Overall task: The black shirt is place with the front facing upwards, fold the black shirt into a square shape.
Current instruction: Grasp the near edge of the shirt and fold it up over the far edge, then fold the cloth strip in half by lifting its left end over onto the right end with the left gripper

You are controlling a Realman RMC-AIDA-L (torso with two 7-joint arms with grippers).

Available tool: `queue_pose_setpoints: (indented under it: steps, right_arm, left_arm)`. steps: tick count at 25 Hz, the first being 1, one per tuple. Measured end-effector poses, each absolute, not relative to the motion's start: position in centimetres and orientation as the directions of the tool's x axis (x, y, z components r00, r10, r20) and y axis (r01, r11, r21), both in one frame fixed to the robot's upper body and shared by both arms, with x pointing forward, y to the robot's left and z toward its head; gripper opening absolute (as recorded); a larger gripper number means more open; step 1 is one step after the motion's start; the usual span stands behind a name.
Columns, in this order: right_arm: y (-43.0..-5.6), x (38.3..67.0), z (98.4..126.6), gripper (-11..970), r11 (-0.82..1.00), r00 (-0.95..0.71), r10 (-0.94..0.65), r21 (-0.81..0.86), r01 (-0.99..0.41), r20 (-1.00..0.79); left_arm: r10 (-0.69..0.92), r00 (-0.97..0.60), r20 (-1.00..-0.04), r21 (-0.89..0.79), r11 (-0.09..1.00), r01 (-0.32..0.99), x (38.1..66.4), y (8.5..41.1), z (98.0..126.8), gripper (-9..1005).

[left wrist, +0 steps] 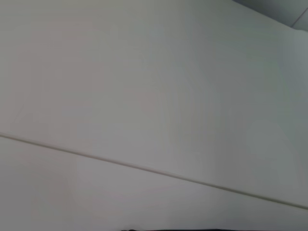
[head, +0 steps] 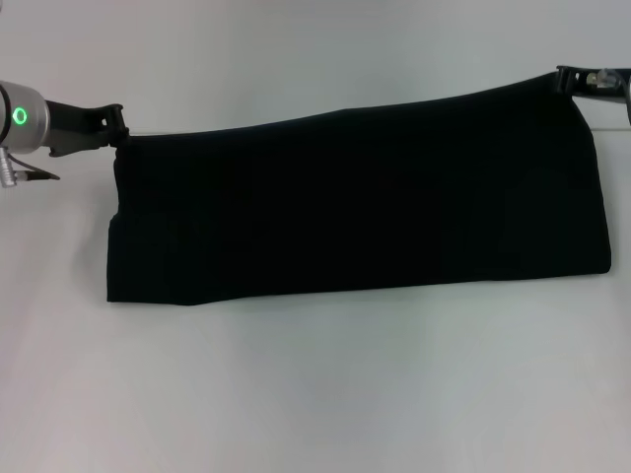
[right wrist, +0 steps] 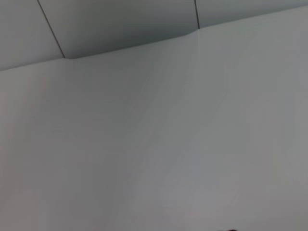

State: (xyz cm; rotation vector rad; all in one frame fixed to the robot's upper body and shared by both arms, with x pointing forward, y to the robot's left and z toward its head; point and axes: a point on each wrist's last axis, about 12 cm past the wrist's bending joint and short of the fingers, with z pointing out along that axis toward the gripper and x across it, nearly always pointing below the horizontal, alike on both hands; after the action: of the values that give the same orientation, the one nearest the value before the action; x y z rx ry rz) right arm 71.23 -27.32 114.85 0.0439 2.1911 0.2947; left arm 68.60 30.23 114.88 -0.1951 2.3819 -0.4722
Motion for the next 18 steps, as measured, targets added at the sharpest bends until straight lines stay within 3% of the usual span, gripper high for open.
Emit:
queue_pose_setpoints:
  steps: [10, 16, 17, 18]
  right_arm:
    - [-27.3, 71.4, 115.0, 42, 0.973, -0.597, 0.128, 0.217, -0.08, -0.792]
    - [-30.2, 71.4, 115.7, 42, 0.977, -0.565, 0.165, 0.213, -0.021, -0.809]
    - [-31.1, 71.5, 116.2, 42, 0.977, -0.55, 0.176, 0.215, -0.007, -0.816]
    - [-31.8, 71.6, 116.9, 83, 0.976, -0.539, 0.185, 0.22, 0.001, -0.821]
  left_arm:
    - [-0.239, -0.728, -0.643, -0.361, 0.932, 0.013, 69.1, 29.9, 115.2, 60]
    - [-0.254, -0.683, -0.685, -0.34, 0.94, -0.009, 69.7, 30.4, 115.8, 63]
    - [-0.316, -0.662, -0.679, -0.379, 0.924, -0.051, 69.6, 31.4, 116.1, 63]
    - [-0.328, -0.657, -0.679, -0.387, 0.92, -0.059, 69.6, 31.6, 116.2, 97]
